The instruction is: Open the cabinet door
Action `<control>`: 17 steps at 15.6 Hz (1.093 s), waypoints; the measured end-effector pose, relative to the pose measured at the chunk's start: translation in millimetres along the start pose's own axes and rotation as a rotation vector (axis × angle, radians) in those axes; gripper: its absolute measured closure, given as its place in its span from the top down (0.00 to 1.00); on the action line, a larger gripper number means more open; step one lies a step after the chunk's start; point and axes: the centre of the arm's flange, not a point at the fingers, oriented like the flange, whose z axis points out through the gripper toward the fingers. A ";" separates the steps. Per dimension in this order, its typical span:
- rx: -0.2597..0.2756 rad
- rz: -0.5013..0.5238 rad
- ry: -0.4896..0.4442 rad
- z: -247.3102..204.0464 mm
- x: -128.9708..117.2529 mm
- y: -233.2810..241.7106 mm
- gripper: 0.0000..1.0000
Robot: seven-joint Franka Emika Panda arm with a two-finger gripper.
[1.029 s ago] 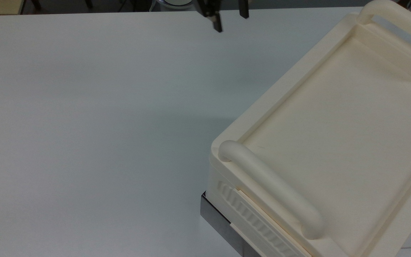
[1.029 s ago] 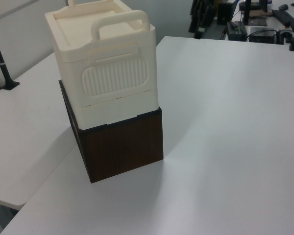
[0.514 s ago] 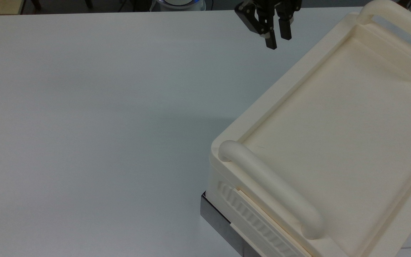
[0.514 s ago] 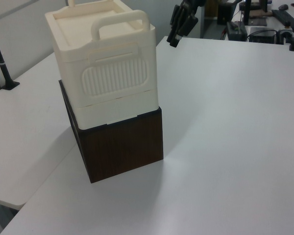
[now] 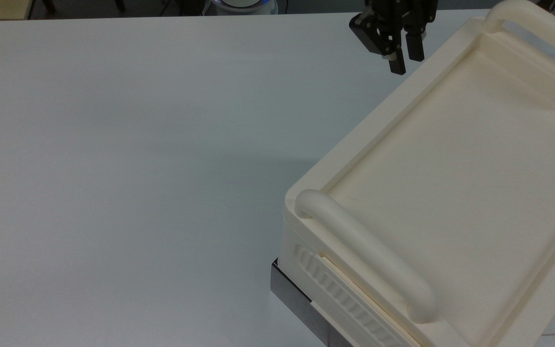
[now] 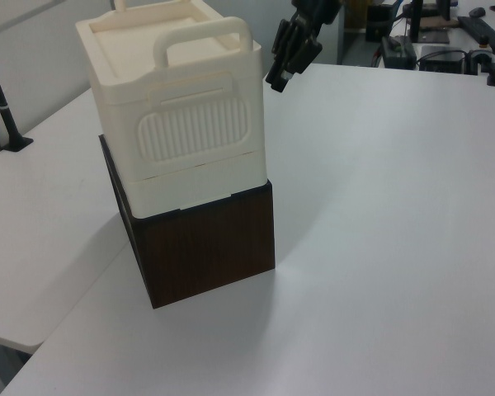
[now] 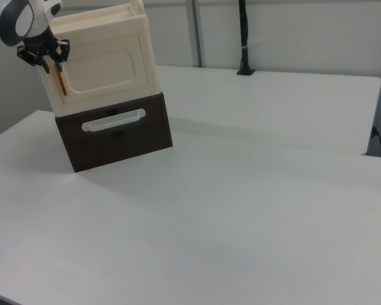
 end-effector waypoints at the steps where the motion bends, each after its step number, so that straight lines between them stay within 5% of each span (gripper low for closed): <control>1: 0.000 -0.002 0.011 3.3 1.9 -1.7 0.35; 9: -0.006 0.006 0.048 16.5 5.9 1.9 0.33; 14: -0.005 0.009 0.048 17.6 5.8 2.0 0.14; 17: -0.006 0.009 0.048 17.6 5.8 2.0 0.14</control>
